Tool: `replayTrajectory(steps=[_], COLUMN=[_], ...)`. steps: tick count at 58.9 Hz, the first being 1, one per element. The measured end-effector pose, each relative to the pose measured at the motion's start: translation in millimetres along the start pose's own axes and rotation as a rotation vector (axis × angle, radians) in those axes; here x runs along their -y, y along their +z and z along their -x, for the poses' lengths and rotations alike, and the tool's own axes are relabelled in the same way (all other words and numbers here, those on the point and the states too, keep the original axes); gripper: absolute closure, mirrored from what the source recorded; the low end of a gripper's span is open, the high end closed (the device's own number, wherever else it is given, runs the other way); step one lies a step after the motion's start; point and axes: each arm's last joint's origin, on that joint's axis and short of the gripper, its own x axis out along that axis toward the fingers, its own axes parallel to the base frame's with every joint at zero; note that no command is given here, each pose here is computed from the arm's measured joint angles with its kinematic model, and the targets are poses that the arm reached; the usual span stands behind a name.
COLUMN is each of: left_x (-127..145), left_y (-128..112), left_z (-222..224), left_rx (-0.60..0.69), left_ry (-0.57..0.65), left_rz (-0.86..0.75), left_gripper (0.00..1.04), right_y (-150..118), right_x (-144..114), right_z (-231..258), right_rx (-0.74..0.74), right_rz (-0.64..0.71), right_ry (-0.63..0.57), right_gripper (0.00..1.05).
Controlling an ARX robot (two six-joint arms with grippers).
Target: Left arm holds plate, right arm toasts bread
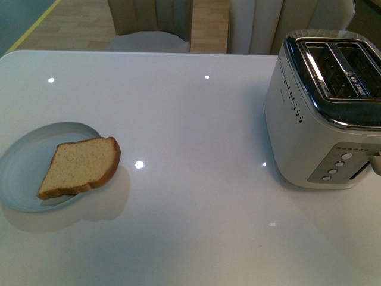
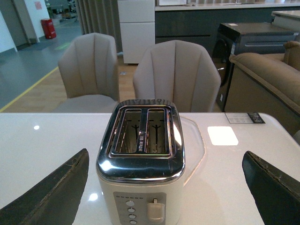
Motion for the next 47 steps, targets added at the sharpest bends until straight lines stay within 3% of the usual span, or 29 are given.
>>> replayTrajectory(steps=[45,47], left_x=[0.0,0.4], left_y=[0.1,-0.3], left_z=[0.0,-0.1], left_rx=[0.000,-0.137], left_ry=[-0.001,-0.076], left_rz=[0.000,0.033], left_gripper=[0.07,0.07], right_y=[0.0,0.0], right_x=[0.0,0.0], right_z=[0.0,0.0], right_rx=[0.000,0.000], right_rz=[0.000,0.000], right_ry=[0.000,0.000], right_gripper=[0.09,0.09])
